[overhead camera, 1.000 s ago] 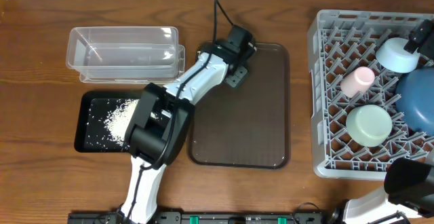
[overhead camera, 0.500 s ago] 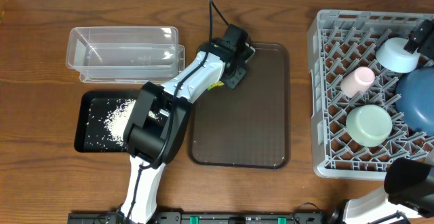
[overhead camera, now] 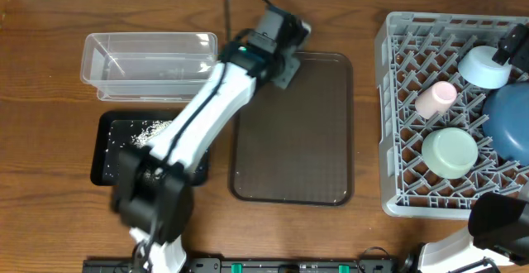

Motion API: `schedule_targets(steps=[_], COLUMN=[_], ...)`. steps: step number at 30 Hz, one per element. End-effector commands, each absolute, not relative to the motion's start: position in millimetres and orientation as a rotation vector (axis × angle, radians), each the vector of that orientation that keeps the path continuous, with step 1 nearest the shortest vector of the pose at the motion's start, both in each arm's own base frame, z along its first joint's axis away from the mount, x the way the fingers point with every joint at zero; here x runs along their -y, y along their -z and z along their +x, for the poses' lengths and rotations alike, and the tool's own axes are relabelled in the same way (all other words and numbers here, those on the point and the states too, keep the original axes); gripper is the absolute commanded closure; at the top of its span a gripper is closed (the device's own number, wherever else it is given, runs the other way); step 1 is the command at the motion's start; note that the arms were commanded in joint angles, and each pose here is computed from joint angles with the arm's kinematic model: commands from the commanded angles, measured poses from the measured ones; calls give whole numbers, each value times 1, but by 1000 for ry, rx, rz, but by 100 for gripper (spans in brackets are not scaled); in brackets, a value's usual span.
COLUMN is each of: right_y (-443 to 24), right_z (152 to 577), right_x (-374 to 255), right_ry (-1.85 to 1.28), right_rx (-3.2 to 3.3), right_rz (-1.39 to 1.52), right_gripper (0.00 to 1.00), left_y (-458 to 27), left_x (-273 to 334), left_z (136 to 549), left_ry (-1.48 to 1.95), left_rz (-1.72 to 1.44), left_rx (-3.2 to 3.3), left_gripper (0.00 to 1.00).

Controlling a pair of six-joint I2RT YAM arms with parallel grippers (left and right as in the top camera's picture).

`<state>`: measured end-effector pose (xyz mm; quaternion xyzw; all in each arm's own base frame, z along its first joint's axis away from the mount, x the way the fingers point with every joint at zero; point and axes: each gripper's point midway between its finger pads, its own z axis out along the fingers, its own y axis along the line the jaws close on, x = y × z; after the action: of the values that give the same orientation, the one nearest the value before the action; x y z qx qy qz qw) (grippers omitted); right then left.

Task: Sort waste into correct bins and load items into the dishwasher rack
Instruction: 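Grasp the wrapper and drop it into the clear plastic bin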

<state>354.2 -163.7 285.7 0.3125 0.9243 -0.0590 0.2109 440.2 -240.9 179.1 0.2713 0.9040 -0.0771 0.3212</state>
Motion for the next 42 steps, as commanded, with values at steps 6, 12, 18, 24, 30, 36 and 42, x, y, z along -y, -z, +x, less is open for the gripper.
schedule_targets(steps=[6,12,18,24,30,36,42], right_y=[-284,-284,-284,-284,-284,-284,-284], right_z=[353,354,354,354,353,354,354], right_x=[167,167,167,167,167,167,167], right_ry=[175,175,175,175,175,175,175], right_rx=[-2564,-2564,-2563,-2564,-2564,-2564,-2564], right_rz=[899,899,899,899,899,899,899], right_gripper=[1,1,1,1,1,1,1], left_y=[-238,-225,-206,-170,-149,-160,-225], left_x=[149,68,7,-37,-46,-36,-1], left_z=[479,505,520,518,518,519,526], left_ry=[232,256,305,432,496,566,688], left_rz=[135,-315,-727,-1343,-1511,-1464,-977], left_rx=[-2321,-2316,-2247,-2087,-2056,-2076,-2136], left_gripper=[94,94,93,93,81,29,28])
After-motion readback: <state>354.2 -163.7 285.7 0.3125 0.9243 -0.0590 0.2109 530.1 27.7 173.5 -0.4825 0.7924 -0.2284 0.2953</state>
